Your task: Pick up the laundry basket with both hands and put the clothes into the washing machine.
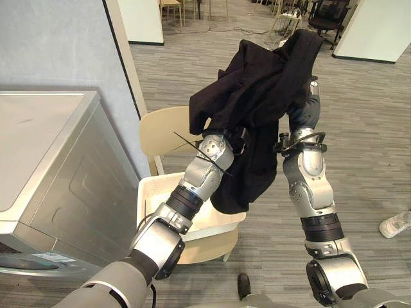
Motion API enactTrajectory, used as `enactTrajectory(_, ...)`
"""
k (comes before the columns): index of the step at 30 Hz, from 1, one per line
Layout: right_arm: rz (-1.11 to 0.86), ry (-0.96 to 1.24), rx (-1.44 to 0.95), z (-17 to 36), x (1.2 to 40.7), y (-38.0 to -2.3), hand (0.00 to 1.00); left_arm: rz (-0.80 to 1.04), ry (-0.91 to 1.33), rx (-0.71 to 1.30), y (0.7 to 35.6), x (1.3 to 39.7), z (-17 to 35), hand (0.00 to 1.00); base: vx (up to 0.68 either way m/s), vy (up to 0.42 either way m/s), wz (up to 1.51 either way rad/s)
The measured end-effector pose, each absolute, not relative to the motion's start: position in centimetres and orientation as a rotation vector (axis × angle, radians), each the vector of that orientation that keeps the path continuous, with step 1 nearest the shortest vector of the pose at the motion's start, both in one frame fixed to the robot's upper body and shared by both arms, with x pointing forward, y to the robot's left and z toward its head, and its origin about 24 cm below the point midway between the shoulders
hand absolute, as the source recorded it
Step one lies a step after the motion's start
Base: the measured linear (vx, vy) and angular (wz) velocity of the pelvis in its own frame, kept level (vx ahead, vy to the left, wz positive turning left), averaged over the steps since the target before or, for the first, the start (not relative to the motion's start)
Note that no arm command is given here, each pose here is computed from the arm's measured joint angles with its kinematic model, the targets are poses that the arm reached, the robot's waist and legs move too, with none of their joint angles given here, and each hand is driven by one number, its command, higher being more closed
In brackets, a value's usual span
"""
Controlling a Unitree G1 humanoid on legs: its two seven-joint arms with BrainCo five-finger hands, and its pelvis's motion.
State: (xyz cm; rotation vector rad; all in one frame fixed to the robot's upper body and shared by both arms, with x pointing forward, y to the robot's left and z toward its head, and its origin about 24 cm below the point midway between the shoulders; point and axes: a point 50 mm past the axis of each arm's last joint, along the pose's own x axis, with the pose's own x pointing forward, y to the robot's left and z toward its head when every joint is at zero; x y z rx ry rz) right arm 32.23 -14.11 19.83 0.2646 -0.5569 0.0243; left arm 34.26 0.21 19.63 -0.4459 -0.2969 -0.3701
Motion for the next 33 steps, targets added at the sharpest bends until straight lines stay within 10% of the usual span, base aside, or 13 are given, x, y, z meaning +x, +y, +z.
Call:
enactTrajectory(2,0.026,-0.556,0.265,19.8,32.2,-14.1,1.0,-0.374,-0.287,-0.438,0.0,34.3,19.4,1.0,0.0,0.0,0.0)
enactTrajectory(3,0.027,-0.555,0.265,19.8,32.2,-14.1,0.0,-0.375,-0.283,-0.434,0.0,34.3,19.3,1.0,0.0,0.0,0.0)
enactTrajectory(14,0.025,-0.46,0.295,16.7,31.5,-15.2,0.0,-0.338,-0.281,-0.426,1.5,35.1,19.2,1.0,0.0,0.0,-0.01)
enactTrajectory(25,-0.253,-0.384,0.323,12.6,28.0,-22.2,0.0,0.015,-0.693,-0.55,15.2,34.6,26.7,1.0,0.0,0.0,0.0)
enactTrajectory(33,-0.406,-0.19,0.287,6.4,22.9,-25.2,0.0,0.376,-1.023,-0.492,26.4,27.2,27.2,1.0,0.0,0.0,0.07)
